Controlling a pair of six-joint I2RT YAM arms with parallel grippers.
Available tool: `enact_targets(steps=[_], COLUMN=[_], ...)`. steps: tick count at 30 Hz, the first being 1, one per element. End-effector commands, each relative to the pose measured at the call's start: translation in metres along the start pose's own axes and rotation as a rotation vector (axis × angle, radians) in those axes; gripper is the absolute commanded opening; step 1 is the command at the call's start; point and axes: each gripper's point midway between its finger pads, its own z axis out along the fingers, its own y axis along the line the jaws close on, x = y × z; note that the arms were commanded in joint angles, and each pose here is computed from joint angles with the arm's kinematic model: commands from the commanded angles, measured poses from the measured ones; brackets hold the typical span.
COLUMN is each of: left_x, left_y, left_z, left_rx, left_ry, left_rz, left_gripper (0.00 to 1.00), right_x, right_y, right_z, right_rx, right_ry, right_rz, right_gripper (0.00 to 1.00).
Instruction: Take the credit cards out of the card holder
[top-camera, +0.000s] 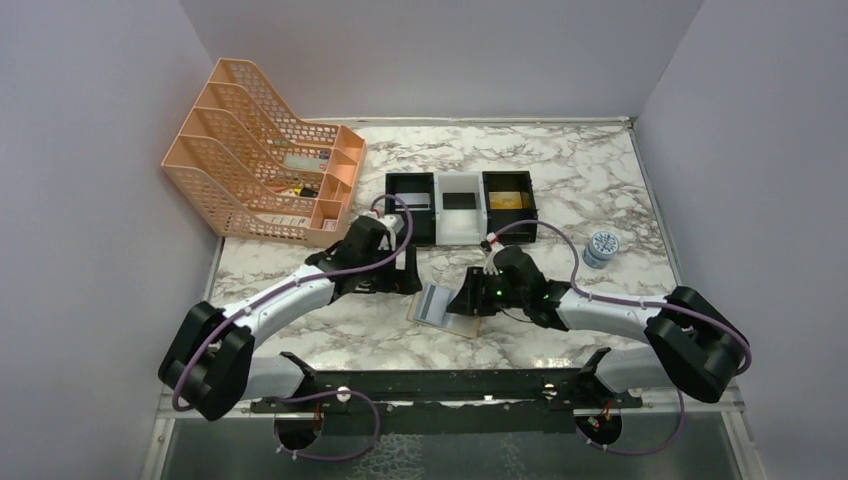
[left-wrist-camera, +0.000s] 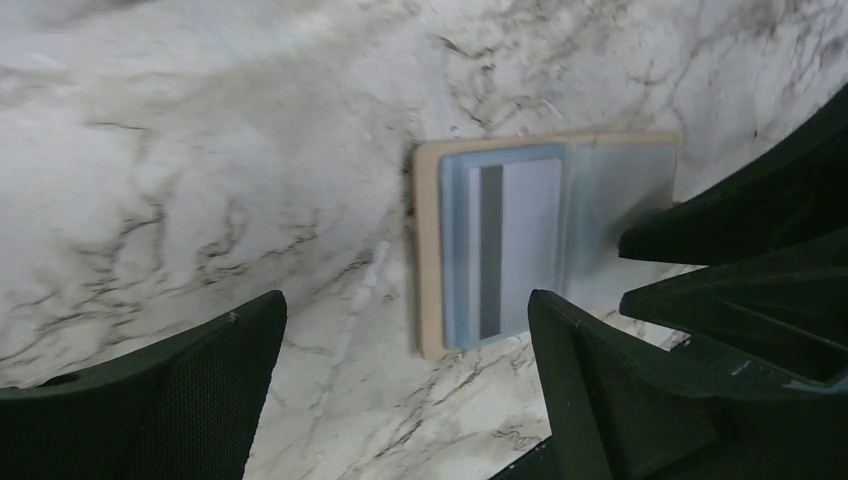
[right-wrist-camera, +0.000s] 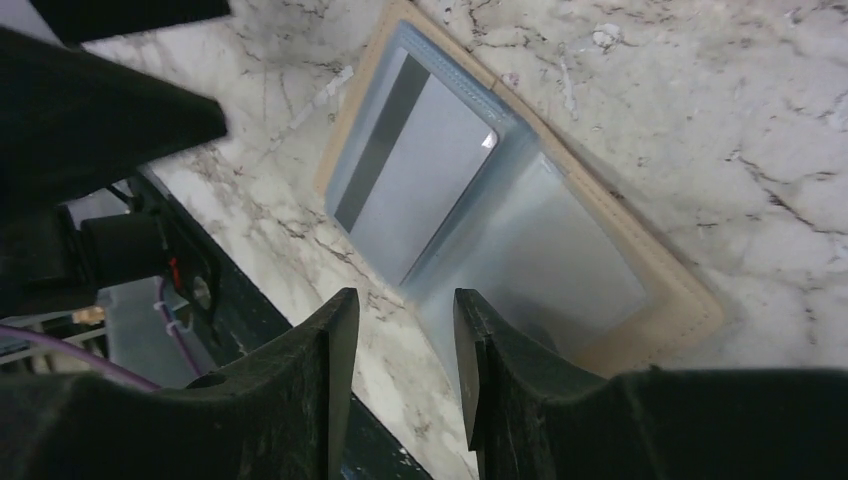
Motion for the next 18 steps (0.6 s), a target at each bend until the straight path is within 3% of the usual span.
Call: enact_targets(steps=[1,18], left_x=[0.014,0.041], left_y=[-0.045,-0.05], left_z=[0.019,0.046], left_rx=[0.128,0.133], left_ry=[0.046,0.093], left_rz=[0.066,0.05], left_gripper=[0.91,0.54], right_x=[-0.007,-0.003], right_y=[0.03,0.009], right_z=[0.004,0.031], right_rx=[-0.139,-0.056], right_ry=[-0.01,0.016], right_rz=[0.057,0.117], right_gripper=[0.39,0.26])
